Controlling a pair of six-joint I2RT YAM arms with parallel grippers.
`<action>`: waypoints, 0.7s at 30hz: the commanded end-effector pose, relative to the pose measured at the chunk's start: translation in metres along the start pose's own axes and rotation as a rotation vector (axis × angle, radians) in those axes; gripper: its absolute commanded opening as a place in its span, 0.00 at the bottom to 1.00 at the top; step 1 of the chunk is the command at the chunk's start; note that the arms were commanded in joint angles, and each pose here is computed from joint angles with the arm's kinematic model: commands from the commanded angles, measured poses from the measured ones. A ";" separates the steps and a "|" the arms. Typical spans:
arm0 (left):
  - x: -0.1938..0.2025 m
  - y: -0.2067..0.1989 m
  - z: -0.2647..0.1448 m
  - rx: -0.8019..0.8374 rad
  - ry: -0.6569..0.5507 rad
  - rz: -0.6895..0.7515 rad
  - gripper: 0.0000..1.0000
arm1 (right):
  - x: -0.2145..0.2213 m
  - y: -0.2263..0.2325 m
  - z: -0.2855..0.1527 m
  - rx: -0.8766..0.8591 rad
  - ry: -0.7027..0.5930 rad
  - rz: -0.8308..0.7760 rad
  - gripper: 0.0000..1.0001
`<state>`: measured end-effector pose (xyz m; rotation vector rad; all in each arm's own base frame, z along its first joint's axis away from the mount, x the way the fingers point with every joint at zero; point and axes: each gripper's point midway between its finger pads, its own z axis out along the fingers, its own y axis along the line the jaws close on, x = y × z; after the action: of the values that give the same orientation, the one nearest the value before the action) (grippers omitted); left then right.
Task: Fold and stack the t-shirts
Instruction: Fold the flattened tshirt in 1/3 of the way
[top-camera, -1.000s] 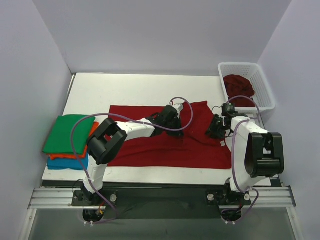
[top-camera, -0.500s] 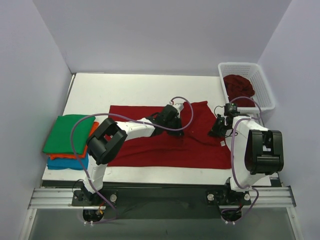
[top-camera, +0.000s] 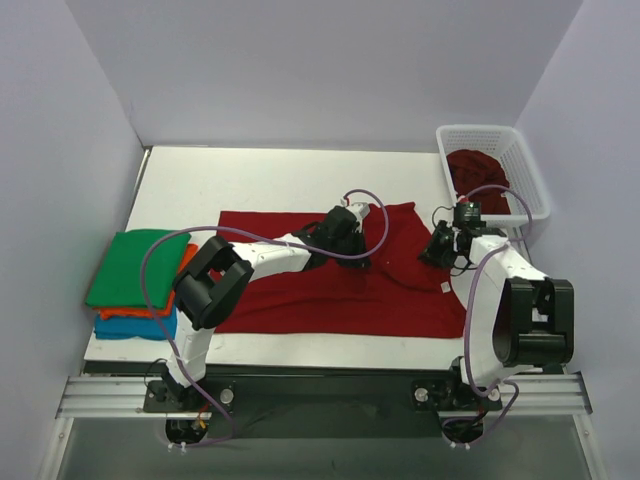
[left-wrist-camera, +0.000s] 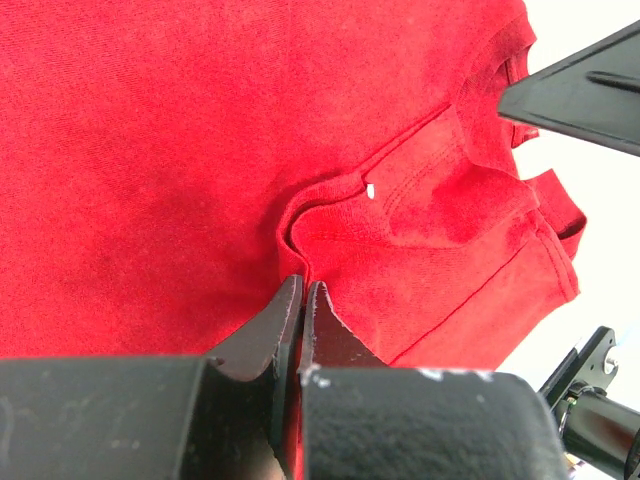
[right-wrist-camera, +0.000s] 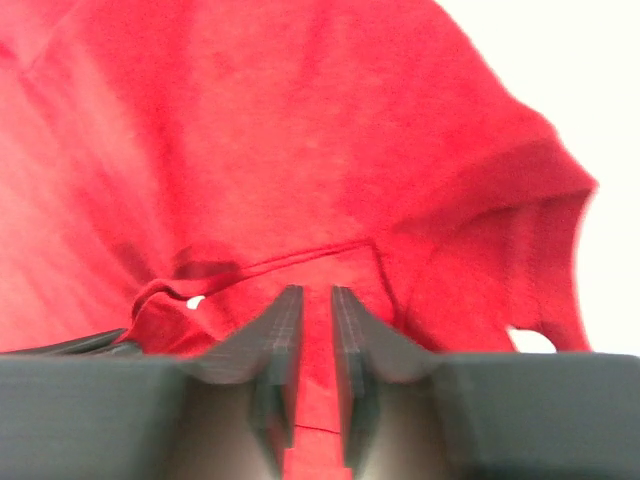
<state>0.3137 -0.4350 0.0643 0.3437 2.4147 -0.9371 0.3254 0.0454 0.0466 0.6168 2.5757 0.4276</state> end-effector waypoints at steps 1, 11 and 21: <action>-0.026 -0.024 -0.013 0.059 -0.061 0.032 0.00 | 0.002 -0.021 -0.014 0.117 -0.015 -0.007 0.22; -0.023 -0.022 -0.010 0.053 -0.056 0.026 0.00 | 0.022 -0.020 -0.011 0.070 0.080 -0.004 0.41; -0.024 -0.023 -0.011 0.054 -0.060 0.026 0.00 | 0.033 -0.019 0.005 0.043 0.145 0.020 0.36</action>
<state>0.3135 -0.4347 0.0639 0.3438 2.4170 -0.9357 0.3000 0.0431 0.0271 0.6426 2.6966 0.4055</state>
